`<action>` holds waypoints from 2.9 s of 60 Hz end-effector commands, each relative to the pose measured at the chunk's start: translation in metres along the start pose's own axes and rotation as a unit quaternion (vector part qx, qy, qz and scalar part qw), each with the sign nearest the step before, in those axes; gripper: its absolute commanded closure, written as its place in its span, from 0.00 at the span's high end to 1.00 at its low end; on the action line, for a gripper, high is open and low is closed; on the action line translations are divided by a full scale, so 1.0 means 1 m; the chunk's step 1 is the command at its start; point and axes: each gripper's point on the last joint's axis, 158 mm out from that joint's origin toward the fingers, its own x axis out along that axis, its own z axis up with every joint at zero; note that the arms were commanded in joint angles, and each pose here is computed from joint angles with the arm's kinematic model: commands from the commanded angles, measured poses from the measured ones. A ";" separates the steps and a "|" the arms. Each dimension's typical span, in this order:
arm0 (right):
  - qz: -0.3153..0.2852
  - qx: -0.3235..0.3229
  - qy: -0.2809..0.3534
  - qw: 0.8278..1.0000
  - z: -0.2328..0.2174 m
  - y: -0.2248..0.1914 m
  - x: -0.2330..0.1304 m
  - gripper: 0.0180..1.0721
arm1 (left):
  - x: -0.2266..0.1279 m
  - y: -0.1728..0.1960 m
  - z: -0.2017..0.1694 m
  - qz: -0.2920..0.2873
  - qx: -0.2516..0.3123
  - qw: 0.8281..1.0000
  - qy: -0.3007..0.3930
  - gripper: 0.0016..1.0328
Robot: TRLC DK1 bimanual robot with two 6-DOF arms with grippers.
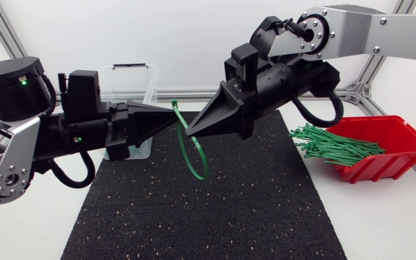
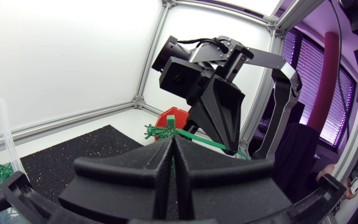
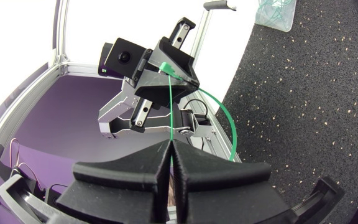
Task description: Take a green cable tie from the red box, thread the tail through the head to close it, then place it in the transparent bin on the left.
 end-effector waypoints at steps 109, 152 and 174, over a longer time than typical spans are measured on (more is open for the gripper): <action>0.033 0.019 -0.006 0.999 0.007 0.006 -0.004 0.05 | 0.008 -0.015 -0.005 0.037 0.058 0.998 -0.012 0.03; 0.064 0.034 -0.002 0.997 0.006 0.015 -0.007 0.05 | 0.009 -0.015 0.000 0.052 0.074 0.995 -0.032 0.03; 0.068 0.046 -0.008 0.997 0.013 0.010 -0.011 0.05 | 0.012 -0.021 -0.001 0.062 0.099 0.992 -0.040 0.03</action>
